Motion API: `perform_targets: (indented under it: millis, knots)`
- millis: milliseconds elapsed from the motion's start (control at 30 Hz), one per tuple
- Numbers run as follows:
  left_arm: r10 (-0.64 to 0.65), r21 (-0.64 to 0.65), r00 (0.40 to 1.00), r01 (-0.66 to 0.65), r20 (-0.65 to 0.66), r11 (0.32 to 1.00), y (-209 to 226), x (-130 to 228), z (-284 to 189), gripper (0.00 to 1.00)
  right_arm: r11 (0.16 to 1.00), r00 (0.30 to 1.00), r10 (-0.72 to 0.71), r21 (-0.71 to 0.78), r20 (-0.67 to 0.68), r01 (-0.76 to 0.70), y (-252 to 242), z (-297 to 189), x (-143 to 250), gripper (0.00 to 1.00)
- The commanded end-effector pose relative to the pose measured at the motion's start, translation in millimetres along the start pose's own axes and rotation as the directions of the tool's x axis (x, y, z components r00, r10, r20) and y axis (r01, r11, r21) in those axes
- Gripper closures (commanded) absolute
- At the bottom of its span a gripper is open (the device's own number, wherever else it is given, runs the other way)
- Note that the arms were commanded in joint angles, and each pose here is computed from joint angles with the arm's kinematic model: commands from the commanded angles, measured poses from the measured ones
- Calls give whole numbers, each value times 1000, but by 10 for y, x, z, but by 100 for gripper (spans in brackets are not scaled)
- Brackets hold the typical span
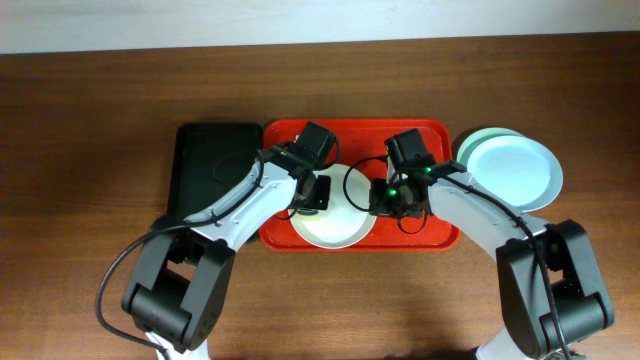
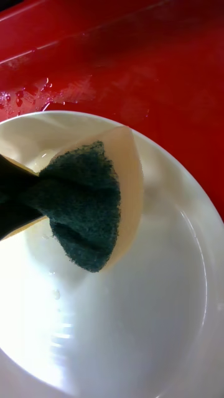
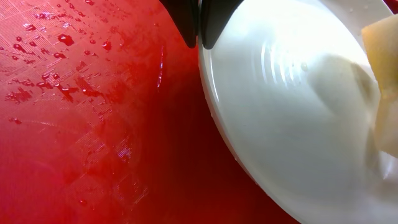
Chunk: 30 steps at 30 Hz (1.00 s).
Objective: Clean dirty plates on tray and stack at the side
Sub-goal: 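Scrub the white plate with the sponge while the right gripper holds it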
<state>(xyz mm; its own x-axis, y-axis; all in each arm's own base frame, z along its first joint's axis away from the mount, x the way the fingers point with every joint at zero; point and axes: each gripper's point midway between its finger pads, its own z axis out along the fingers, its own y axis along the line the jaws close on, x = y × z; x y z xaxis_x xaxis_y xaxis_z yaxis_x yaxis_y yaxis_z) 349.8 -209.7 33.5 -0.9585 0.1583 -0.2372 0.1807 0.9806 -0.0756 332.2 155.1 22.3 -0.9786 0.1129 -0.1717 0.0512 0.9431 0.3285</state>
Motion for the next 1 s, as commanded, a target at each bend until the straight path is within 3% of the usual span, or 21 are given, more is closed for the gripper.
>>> perform_targets:
  millis: [0, 400, 667, 833, 967]
  knots:
    - [-31, -12, 999, 31, 11, 999, 48, -16, -3, 100, 1000, 1000, 2, 11, -5, -2, -16, 14, 38, 96]
    - [-31, -16, 1000, 31, 1, 999, 54, 4, 35, 100, 1000, 1000, 1, 11, -5, -1, -16, 14, 37, 96]
    - [-32, -40, 994, 28, -106, 999, 92, 212, 448, 100, 1000, 1000, 1, 11, -5, -1, -16, 14, 37, 96]
    - [-18, 157, 972, 57, -236, 986, -249, 448, 583, 100, 1000, 1000, 1, 11, -4, -1, -15, 14, 36, 96]
    - [121, 475, 960, 13, -251, 880, -767, 482, 379, 100, 1000, 1000, 1, 11, -4, -1, -16, 14, 36, 96]
